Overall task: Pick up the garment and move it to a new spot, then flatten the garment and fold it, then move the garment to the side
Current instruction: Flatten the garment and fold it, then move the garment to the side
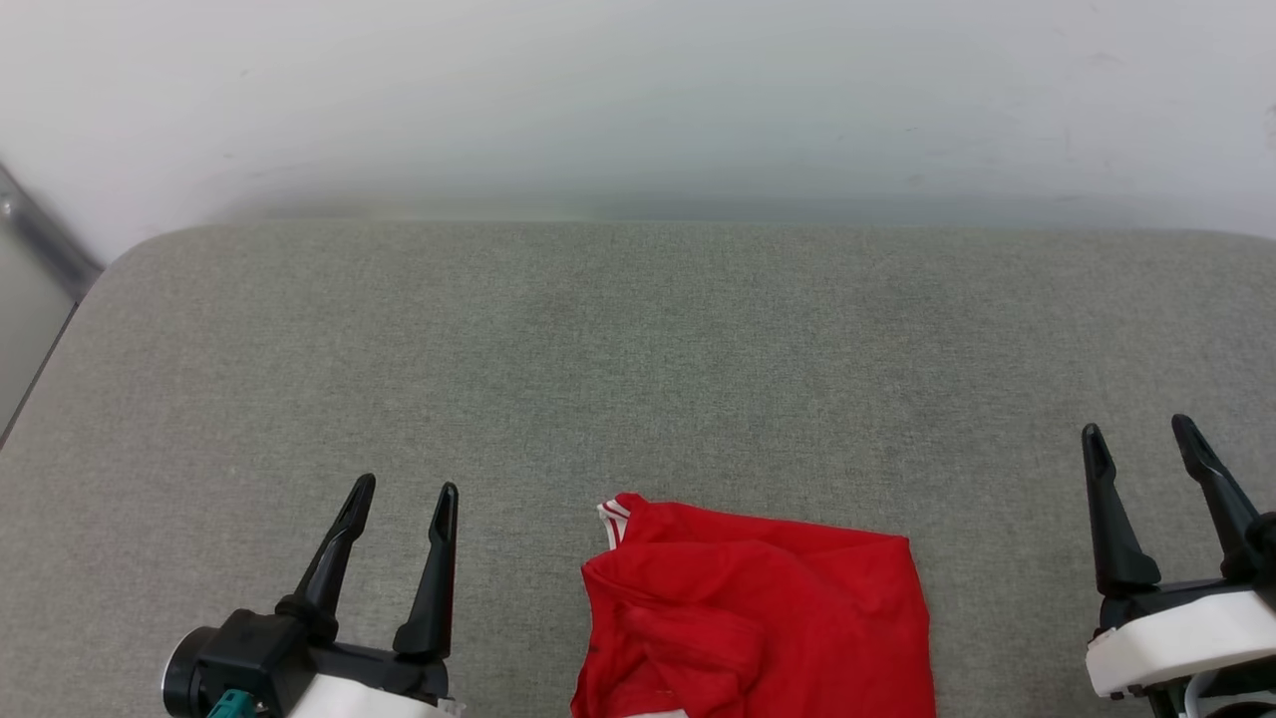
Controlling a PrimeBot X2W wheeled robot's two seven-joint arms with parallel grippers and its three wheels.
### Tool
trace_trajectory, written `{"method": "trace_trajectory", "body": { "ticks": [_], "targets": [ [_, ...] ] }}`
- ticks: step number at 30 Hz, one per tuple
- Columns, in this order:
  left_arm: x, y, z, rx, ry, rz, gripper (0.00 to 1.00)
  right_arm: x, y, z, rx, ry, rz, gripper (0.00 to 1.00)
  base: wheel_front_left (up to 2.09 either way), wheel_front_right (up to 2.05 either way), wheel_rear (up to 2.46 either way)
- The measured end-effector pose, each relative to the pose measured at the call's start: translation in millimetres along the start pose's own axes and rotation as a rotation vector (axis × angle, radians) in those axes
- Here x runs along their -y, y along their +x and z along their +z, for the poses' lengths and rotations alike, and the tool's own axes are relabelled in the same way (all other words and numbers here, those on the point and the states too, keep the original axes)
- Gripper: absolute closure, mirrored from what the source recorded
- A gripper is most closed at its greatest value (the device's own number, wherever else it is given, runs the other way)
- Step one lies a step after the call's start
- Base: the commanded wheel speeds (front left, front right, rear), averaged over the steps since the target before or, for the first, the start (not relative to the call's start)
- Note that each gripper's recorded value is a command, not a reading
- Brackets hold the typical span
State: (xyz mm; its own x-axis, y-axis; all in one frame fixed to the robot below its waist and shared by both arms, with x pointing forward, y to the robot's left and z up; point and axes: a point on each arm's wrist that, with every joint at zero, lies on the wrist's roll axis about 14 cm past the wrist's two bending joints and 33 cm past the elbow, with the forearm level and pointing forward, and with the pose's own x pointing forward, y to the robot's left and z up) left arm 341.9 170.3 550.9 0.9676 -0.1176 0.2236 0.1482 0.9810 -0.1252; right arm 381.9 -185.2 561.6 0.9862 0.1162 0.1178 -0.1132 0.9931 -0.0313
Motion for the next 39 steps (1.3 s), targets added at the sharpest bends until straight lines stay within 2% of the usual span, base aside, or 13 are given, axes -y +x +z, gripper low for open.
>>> {"method": "trace_trajectory", "body": {
  "ticks": [13, 17, 32, 35, 39],
  "targets": [
    [-1, -1, 1, 0.001, 0.004, -0.002, 0.00, -7, -3, -4, -0.005, 0.028, -0.005, 0.00, 0.00, 0.00, 0.00],
    [-1, -1, -2, -0.007, 0.003, -0.003, 0.00, -11, -3, -15, -0.058, 0.033, 0.008, 0.00, 0.00, 0.00, 0.00],
    [-3, 11, -14, -0.039, -0.001, 0.001, 0.00, -58, -46, -106, -0.824, 0.156, 0.210, 0.00, 0.00, 0.00, 0.00],
    [-4, 14, -17, -0.043, -0.002, 0.004, 0.00, -73, -51, -119, -0.924, 0.189, 0.246, 0.00, 0.00, 0.00, 0.00],
    [-10, 15, -20, -0.055, 0.002, 0.022, 0.00, -77, -56, -142, -1.050, 0.165, 0.257, 0.00, 0.00, 0.00, 0.00]
  ]
}}
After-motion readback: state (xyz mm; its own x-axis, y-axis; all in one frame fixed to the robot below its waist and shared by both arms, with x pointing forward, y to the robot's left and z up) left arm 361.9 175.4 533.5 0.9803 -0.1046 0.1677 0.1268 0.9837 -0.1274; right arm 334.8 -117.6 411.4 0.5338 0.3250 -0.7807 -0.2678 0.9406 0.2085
